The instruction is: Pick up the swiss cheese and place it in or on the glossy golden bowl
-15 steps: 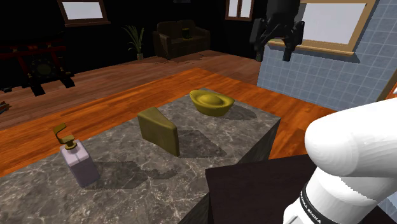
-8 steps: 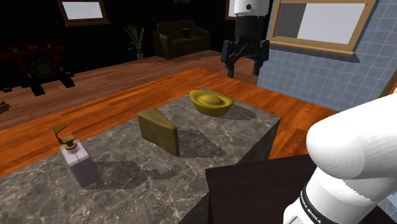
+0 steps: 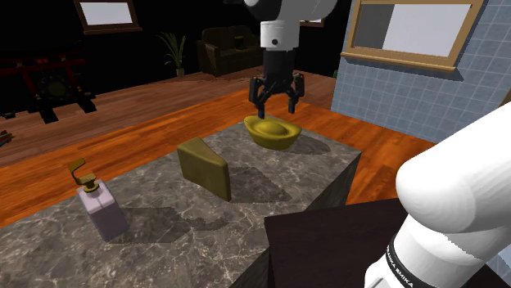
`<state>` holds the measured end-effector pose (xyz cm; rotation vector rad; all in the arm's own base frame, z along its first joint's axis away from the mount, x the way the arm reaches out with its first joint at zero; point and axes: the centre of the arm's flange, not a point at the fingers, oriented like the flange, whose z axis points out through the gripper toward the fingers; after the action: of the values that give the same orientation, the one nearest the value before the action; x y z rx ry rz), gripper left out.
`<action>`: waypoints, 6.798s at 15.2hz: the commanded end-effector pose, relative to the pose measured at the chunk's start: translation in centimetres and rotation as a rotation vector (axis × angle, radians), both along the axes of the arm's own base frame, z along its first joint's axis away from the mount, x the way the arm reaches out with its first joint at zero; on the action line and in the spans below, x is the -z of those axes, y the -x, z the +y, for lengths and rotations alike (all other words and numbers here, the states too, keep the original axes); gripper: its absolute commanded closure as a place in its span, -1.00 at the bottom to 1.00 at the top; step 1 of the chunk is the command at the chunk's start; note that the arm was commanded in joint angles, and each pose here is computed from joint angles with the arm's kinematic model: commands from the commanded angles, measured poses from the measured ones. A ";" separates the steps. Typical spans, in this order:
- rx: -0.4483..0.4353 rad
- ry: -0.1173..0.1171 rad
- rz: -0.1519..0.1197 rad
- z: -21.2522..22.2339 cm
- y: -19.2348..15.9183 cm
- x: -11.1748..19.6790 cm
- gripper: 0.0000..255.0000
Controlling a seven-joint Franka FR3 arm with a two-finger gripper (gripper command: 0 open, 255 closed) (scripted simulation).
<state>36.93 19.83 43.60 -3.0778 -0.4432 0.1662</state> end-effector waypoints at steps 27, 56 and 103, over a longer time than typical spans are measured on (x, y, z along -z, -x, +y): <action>-0.206 0.025 -0.093 20.9 -6.2 18.5 -1.00; -0.206 0.025 -0.093 20.9 -6.2 12.6 1.00; -0.206 0.025 -0.093 -3.8 -27.7 -2.7 1.00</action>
<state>63.78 17.11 46.04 -3.0683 -0.7667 0.0380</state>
